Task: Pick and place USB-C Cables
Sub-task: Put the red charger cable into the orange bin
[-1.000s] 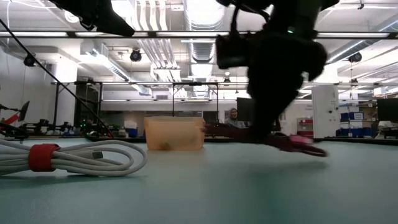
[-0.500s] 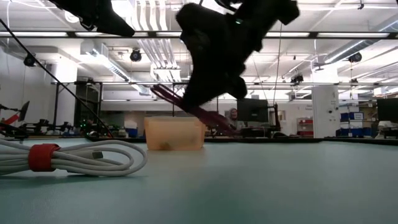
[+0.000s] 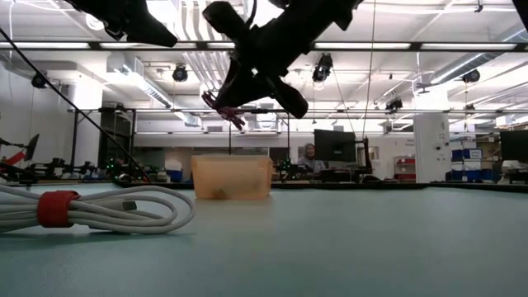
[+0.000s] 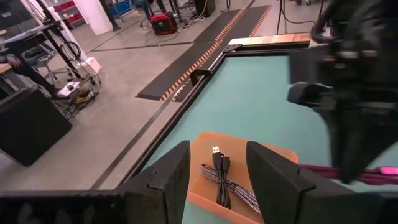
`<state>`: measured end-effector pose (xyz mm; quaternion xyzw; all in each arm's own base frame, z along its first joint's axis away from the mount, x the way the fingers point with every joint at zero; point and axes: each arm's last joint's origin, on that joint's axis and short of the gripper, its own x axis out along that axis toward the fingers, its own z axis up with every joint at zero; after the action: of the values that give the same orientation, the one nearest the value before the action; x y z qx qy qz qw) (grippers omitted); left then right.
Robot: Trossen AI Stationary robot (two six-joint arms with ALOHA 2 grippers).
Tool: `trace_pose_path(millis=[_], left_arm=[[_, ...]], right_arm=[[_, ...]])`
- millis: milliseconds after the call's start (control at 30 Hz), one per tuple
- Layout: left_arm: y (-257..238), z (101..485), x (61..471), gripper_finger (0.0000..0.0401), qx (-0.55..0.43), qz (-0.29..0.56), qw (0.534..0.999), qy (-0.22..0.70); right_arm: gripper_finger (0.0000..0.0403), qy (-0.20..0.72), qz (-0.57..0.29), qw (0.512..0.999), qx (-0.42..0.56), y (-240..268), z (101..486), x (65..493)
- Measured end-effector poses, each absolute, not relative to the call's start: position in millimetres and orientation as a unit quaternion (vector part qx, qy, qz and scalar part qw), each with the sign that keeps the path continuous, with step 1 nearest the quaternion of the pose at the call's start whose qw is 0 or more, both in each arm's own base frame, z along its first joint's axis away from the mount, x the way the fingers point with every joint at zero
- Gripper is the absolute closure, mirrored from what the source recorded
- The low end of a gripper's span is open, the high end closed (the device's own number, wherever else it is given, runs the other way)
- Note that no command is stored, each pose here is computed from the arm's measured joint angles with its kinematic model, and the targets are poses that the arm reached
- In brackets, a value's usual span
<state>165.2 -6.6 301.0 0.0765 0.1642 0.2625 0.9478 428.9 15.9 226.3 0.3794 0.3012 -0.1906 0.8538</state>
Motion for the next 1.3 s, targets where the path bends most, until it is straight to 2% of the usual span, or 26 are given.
trace_pose_path(millis=[167,367,600,867,1133,1300], left_arm=[[-6,301,165,0.0259,0.076,0.263,0.948,0.163],[-6,302,164,0.0259,0.076,0.263,0.948,0.162],[-6,303,162,0.0259,0.074,0.263,0.949,0.159],[-6,304,160,0.0259,0.073,0.263,0.949,0.155],[-6,304,160,0.0259,0.075,0.263,0.949,0.155],[-6,305,160,0.0259,0.076,0.262,0.950,0.154]], right_arm=[[0.0378,0.262,-0.218,0.834,0.435,-6,233,433],[0.0364,0.240,-0.235,0.835,0.435,-34,239,434],[0.0385,0.226,-0.266,0.835,0.425,-71,246,431],[0.0388,0.222,-0.291,0.827,0.427,-99,241,426],[0.0389,0.226,-0.288,0.780,0.508,-120,227,425],[0.0390,0.217,-0.294,0.767,0.528,-124,228,424]])
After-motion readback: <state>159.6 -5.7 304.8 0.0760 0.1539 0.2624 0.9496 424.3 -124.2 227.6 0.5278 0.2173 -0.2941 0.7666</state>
